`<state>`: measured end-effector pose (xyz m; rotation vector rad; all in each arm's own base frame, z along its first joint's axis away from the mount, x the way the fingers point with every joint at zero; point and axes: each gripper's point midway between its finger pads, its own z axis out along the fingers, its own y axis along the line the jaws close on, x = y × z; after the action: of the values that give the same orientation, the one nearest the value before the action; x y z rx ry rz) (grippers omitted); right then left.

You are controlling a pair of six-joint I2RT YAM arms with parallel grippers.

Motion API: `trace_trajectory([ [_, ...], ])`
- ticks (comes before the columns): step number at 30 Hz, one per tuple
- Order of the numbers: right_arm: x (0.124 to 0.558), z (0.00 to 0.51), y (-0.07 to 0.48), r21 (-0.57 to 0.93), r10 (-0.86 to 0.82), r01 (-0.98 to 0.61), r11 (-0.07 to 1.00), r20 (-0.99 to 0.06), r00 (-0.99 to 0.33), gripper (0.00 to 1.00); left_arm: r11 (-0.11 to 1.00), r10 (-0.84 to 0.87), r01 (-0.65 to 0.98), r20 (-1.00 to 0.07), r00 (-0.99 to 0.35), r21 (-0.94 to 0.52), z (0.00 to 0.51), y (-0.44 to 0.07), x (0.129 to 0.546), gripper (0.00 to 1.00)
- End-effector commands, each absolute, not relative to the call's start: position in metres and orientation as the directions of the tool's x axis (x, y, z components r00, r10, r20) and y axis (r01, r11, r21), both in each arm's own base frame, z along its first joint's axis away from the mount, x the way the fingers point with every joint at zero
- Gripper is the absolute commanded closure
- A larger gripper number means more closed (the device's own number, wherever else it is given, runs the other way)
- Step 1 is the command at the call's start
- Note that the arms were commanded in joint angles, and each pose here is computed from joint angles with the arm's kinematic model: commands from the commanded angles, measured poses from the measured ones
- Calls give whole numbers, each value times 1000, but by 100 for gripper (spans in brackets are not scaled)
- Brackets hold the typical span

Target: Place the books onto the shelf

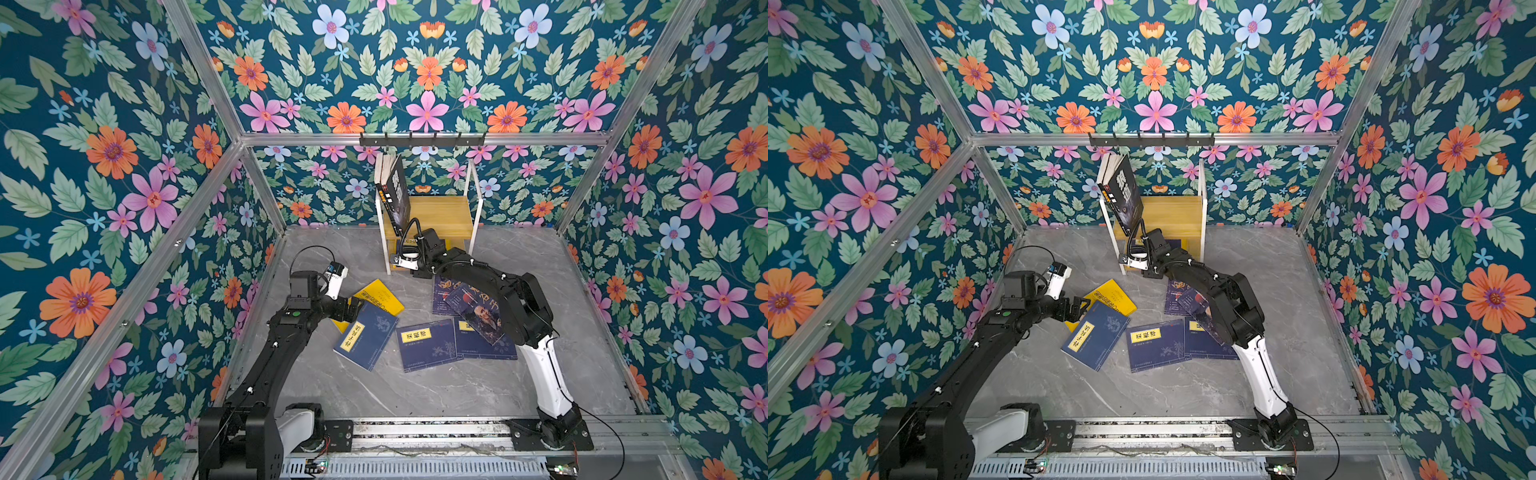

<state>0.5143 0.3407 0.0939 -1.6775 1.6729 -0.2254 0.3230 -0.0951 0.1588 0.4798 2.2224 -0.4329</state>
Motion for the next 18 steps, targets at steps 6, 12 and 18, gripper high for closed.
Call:
trace_trajectory([
  [6,522,96,349,-617,-908,-772,155,-397,135,61,861,193,486,-788,-585,-150,164,-97,327,0],
  [12,524,94,351,-612,-906,-775,159,-402,132,64,864,193,481,-785,-589,-148,163,-96,328,0],
  [18,524,95,352,-616,-905,-772,158,-402,136,65,869,193,474,-783,-591,-143,162,-94,328,0],
])
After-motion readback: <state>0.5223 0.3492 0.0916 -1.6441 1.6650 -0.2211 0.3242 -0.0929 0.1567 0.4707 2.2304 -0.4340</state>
